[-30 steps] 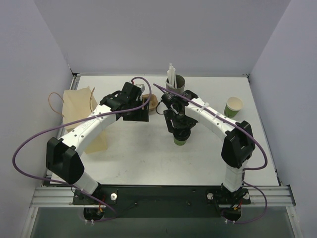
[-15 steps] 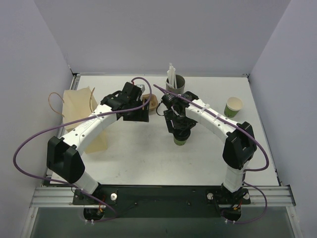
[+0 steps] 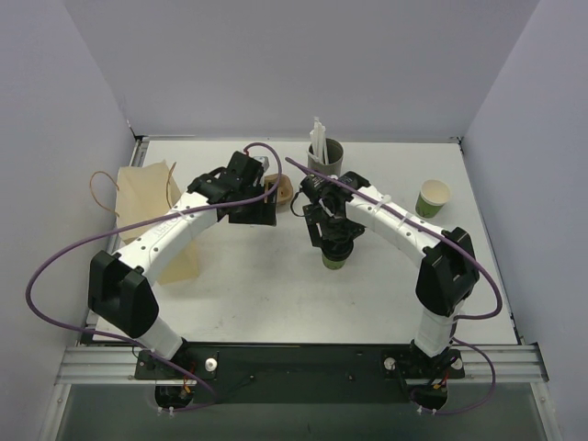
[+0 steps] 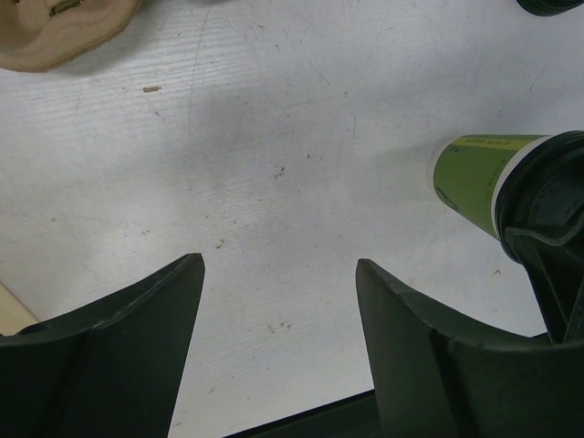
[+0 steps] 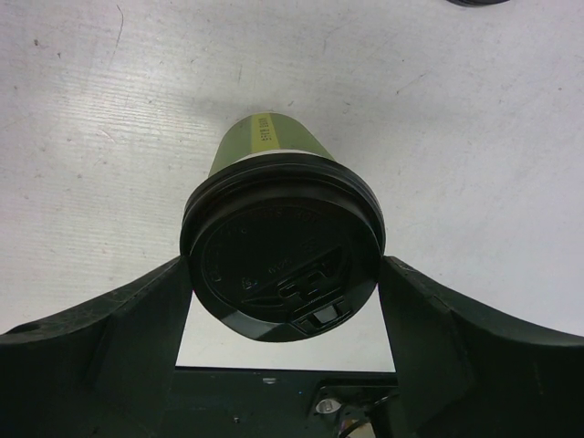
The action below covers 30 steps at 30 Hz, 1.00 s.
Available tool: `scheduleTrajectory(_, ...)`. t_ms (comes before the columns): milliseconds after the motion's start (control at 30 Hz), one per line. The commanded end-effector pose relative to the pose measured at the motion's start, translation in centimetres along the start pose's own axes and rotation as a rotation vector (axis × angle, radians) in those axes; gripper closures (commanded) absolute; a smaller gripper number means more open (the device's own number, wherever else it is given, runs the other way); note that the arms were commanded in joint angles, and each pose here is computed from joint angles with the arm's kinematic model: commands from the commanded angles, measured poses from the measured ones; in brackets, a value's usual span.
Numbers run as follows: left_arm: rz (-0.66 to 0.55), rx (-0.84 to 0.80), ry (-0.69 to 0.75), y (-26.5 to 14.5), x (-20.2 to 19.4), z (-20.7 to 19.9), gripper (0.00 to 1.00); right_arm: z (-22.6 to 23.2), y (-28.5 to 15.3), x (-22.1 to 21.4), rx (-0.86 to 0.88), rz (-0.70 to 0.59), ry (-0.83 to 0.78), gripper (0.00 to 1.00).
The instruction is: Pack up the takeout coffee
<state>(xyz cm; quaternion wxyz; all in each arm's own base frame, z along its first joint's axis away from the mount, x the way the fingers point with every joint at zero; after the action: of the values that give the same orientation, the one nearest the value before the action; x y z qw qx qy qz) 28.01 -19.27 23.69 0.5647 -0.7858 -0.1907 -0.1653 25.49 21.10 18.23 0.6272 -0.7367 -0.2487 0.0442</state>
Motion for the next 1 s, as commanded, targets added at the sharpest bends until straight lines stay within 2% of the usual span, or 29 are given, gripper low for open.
scheduleTrajectory(0, -0.052, -0.04, 0.012, -1.0, 1.7, -0.8, 0.22, 0.9, 5.4, -3.5, -0.049, 0.27, -0.03, 0.24)
scheduleTrajectory(433, -0.052, -0.074, 0.015, -1.7, 2.1, -1.4, 0.22, -1.6, -0.9, 0.8, 0.039, 0.092, 0.105, 0.2)
scheduleTrajectory(733, -0.037, -0.098, 0.015, -1.7, 2.0, -1.7, 0.21, -2.6, -3.5, 1.1, 0.119, 0.027, 0.165, 0.13)
scheduleTrajectory(967, -0.032, -0.124, 0.011, -1.8, 2.0, -2.0, 0.21, -3.3, -5.2, 1.5, 0.139, -0.033, 0.201, 0.11)
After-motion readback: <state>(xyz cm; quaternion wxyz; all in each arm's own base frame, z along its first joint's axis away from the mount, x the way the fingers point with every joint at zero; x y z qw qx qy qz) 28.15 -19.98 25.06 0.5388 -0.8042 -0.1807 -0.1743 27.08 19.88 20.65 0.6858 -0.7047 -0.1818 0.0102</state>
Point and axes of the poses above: each gripper's point midway between its finger pads, its own y axis out along the fingers, its own z axis along the line the jaws close on, x = y × z, the point moved 8 cm from there along -y, back along the fingers, and after that the axes turned 9 degrees about -y, right-handed, at the moved point
